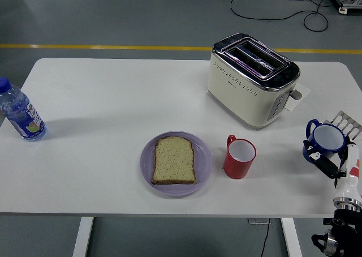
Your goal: Pick up the cup,pour liquid into bread,place the cup on the desk
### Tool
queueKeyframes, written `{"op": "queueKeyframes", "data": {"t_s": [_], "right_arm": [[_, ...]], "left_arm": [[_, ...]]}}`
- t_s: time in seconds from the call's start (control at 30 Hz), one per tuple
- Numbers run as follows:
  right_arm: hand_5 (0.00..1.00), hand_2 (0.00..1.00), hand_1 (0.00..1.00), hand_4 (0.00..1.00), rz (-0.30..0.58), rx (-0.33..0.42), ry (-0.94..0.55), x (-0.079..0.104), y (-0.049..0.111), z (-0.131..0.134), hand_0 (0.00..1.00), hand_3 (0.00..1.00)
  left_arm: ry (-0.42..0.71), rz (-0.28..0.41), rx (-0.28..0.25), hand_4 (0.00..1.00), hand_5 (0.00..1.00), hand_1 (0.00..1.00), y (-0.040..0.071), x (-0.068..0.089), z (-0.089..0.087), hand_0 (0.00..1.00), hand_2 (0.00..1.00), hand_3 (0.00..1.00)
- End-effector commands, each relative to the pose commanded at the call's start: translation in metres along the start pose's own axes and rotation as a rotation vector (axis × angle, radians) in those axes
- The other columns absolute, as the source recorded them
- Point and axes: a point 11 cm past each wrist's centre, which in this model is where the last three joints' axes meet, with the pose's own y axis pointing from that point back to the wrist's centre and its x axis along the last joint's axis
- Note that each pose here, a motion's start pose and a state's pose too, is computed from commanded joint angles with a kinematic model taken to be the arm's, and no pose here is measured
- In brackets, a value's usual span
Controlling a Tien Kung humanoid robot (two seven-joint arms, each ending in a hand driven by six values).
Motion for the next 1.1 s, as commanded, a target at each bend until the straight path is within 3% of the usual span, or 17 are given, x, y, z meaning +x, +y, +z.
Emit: {"op": "queueKeyframes", "data": {"t_s": [0.57, 1.1], "right_arm": [[0.002, 0.556, 0.447, 0.485, -0.024, -0.071, 0.044, -0.004, 0.008, 0.024, 0.470, 0.538], [0.002, 0.560, 0.445, 0.511, -0.120, -0.063, 0.029, -0.017, 0.009, 0.023, 0.453, 0.540]], "left_arm": [[-0.001, -0.001, 0.000, 0.303, 0.741, 0.613, 0.000, 0.000, 0.000, 0.650, 0.609, 0.527], [-0.003, -0.001, -0.001, 0.302, 0.740, 0.613, 0.000, 0.000, 0.001, 0.649, 0.607, 0.527]]}}
